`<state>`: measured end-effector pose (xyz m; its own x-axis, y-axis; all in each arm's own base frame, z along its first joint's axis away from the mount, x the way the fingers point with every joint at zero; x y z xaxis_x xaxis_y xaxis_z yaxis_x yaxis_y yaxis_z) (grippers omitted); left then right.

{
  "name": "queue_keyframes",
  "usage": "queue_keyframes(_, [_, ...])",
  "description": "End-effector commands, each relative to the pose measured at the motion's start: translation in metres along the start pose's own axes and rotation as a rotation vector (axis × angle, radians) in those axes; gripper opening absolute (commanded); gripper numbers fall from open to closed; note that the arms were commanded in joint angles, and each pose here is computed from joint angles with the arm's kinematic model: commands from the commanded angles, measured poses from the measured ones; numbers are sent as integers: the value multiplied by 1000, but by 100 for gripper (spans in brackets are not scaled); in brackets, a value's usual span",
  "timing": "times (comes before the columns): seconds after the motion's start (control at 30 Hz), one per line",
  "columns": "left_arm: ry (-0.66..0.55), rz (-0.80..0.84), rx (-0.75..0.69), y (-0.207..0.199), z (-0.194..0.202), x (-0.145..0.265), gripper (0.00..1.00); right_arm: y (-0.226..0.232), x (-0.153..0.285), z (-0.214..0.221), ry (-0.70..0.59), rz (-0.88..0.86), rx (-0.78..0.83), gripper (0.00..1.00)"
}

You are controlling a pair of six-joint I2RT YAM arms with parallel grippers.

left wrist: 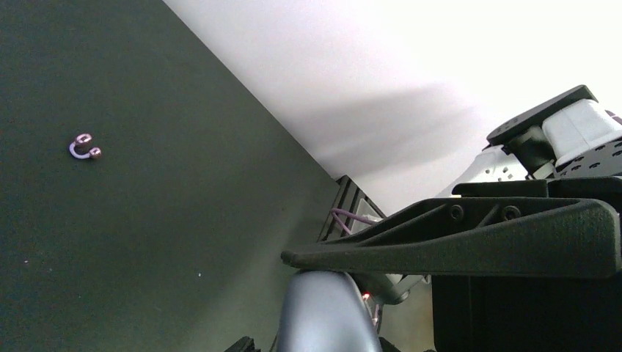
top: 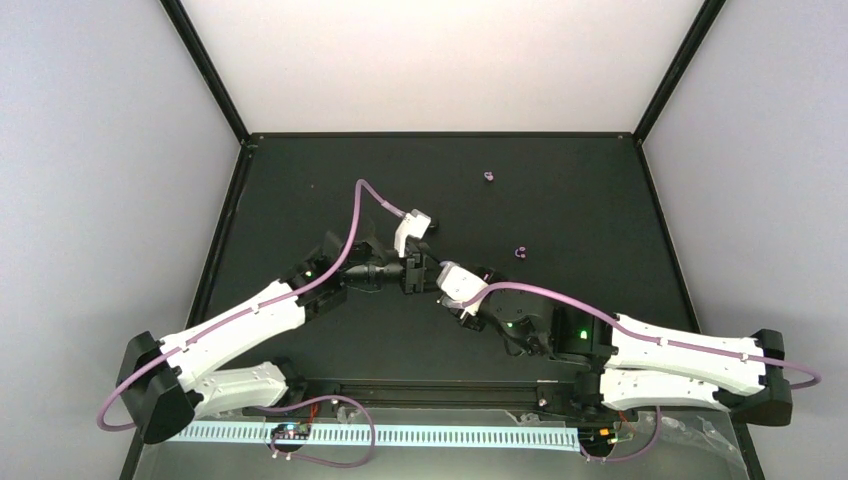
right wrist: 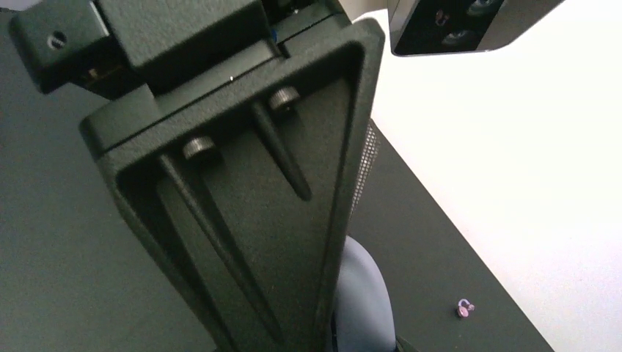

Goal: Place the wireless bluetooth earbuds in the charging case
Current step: Pick up the charging case at the center of the board.

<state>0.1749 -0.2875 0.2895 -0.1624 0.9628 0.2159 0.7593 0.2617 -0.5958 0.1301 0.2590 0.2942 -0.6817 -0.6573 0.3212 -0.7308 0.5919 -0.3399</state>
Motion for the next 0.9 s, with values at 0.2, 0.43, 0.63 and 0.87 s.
queue_keyframes(0.2, [0, 43, -10, -14, -7, -2, 36, -7, 2, -29, -93, 41, -38, 38])
queue_keyframes(0.43, [1, 49, -10, -15, -5, -3, 20, -7, -1, -31, -100, 49, -45, 38])
queue_keyframes(0.63, [-31, 39, -27, -17, -8, 2, 5, -4, 3, -34, -96, 5, -74, 51])
queue_keyframes(0.87, [-105, 9, -78, -21, -23, 11, 2, -2, 19, -40, -93, -89, -163, 72])
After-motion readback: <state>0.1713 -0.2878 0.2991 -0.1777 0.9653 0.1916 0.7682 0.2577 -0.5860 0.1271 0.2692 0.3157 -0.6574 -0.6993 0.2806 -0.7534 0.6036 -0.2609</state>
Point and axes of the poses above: each gripper's point midway between its finger pads, its own x axis back along the fingers, its own y axis along the line the jaws close on, z = x × y, the point moved 4 cm from there along x, back along the fingers, and after that the axes turned 7 degrees about -x, right-handed, at the moved point
